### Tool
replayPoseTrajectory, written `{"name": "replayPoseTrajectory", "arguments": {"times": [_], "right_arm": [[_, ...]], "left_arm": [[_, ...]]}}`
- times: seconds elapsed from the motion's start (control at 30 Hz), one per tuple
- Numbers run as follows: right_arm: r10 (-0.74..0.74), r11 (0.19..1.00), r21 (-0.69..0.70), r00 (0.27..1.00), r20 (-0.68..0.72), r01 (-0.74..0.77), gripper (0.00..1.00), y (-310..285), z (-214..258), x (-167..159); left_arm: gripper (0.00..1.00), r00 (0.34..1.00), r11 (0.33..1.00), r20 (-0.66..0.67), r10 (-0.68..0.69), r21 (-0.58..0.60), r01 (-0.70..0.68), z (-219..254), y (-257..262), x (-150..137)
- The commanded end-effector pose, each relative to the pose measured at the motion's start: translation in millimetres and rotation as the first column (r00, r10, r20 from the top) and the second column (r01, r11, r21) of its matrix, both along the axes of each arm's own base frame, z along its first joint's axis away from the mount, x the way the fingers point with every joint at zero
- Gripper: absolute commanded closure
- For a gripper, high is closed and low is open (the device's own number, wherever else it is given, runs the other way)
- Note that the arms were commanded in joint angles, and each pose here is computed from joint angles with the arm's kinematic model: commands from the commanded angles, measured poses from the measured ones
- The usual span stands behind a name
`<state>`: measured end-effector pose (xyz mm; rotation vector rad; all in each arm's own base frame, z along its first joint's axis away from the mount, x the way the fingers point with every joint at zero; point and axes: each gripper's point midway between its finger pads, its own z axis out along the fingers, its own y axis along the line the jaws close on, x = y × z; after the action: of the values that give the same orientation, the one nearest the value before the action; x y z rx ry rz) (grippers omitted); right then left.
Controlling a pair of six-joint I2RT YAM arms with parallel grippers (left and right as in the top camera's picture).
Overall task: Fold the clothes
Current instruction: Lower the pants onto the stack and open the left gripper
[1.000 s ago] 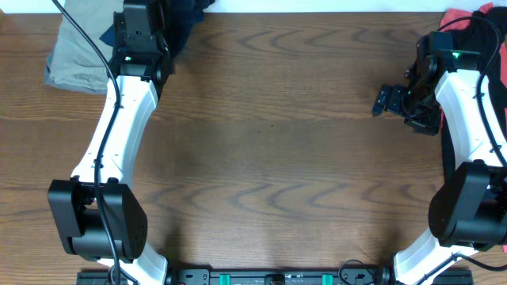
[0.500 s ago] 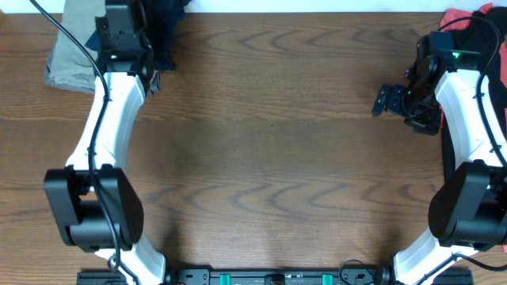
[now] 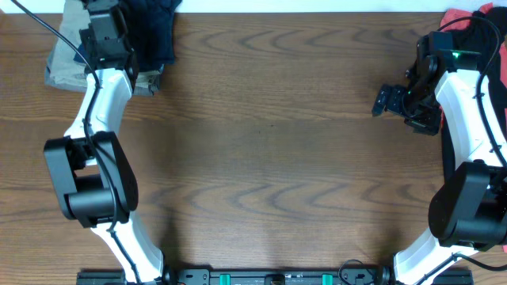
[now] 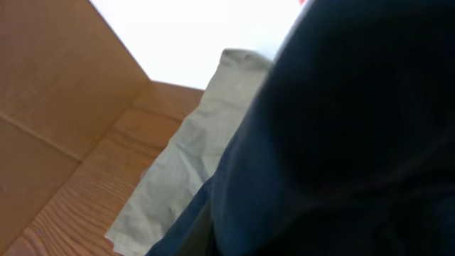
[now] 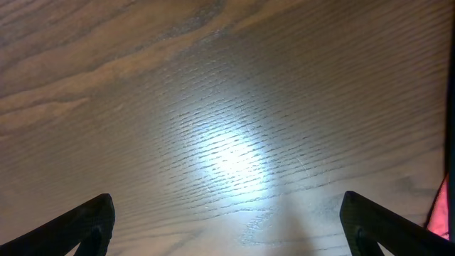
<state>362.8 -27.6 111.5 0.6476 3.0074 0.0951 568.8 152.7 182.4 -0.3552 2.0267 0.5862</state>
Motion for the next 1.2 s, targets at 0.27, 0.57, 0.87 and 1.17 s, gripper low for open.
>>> {"name": "replayPoseTrajectory", "arguments": {"times": [0.27, 0.57, 0.87, 1.17], "right_arm": [[0.005, 1.000, -0.008, 1.000, 0.010, -0.005, 0.01, -4.5, 3.7, 0.4], [0.007, 1.000, -0.008, 1.000, 0.010, -0.007, 0.01, -3.8, 3.7, 0.5], [0.007, 1.000, -0.008, 1.000, 0.010, -0.007, 0.01, -3.8, 3.7, 0.5], [0.007, 1.000, -0.008, 1.000, 0.010, -0.007, 0.01, -3.8, 3.8, 0.6]], "left_arm": [[0.42, 0.994, 0.995, 0.049, 0.100, 0.001, -0.101, 1.7, 50.5, -3.3], [0.00, 0.995, 0.996, 0.059, 0.084, 0.005, -0.084, 17.0, 40.9, -5.2], [0.02, 1.000, 1.000, 0.027, 0.002, 0.001, -0.002, 55.6, -9.9, -20.5], [0.02, 0.968, 0.959, -0.182, -0.170, -0.259, 0.119, 51.3, -99.7, -91.7]]}}
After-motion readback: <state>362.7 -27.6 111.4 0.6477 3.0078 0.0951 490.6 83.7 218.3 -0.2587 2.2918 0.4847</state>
